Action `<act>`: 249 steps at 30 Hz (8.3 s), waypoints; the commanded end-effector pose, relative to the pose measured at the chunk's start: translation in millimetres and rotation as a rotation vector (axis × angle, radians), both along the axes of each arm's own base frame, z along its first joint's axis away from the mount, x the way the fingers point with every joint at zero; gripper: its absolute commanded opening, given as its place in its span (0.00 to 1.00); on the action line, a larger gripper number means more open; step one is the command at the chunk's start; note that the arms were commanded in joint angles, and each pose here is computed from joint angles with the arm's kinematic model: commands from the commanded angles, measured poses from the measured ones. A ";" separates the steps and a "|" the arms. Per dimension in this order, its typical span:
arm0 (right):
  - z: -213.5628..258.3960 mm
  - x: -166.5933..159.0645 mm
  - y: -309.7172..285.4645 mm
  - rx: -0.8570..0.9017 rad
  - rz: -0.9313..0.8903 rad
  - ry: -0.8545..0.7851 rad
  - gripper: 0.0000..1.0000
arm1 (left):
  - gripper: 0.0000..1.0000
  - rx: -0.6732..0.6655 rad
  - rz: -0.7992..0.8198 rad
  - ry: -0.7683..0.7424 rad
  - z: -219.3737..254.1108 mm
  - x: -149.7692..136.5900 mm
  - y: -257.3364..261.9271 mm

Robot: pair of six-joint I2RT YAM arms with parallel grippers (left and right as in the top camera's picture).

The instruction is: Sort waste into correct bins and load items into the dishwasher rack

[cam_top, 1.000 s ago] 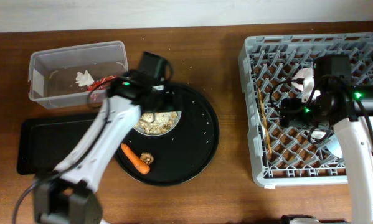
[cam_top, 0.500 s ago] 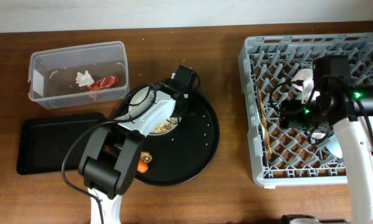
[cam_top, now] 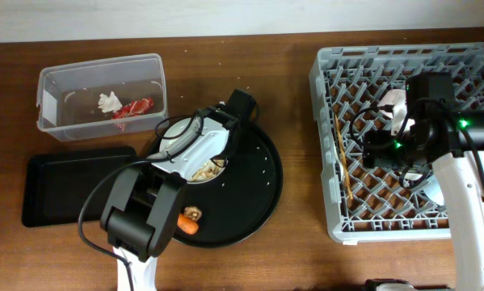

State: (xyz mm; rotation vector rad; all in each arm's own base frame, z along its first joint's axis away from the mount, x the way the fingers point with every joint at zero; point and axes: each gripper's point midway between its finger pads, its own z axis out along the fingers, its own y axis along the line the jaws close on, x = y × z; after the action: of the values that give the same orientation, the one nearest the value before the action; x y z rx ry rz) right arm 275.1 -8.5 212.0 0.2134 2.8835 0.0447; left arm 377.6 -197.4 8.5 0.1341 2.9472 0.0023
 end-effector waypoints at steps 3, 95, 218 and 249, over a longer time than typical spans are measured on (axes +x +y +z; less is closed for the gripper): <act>-0.9 -1.2 -2.7 -0.003 -0.014 0.006 0.78 | 0.01 0.156 0.020 0.191 -33.4 -47.0 37.0; 6.3 -2.8 81.5 0.232 0.264 -0.018 0.92 | 0.99 -0.150 0.132 -0.013 227.7 -53.8 148.9; 57.9 33.5 -9.1 -0.033 -0.081 -0.019 0.99 | 0.79 0.035 0.319 0.240 -12.3 -136.7 95.2; 57.8 38.4 0.8 0.023 -0.065 -0.031 0.99 | 0.74 -0.212 0.854 -0.038 118.2 -58.1 306.0</act>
State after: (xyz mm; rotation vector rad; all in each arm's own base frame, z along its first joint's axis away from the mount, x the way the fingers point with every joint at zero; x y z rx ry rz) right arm 308.5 -17.4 271.5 0.3158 2.8434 -0.0212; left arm 281.4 164.9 84.5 -1.5512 2.6418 -0.0492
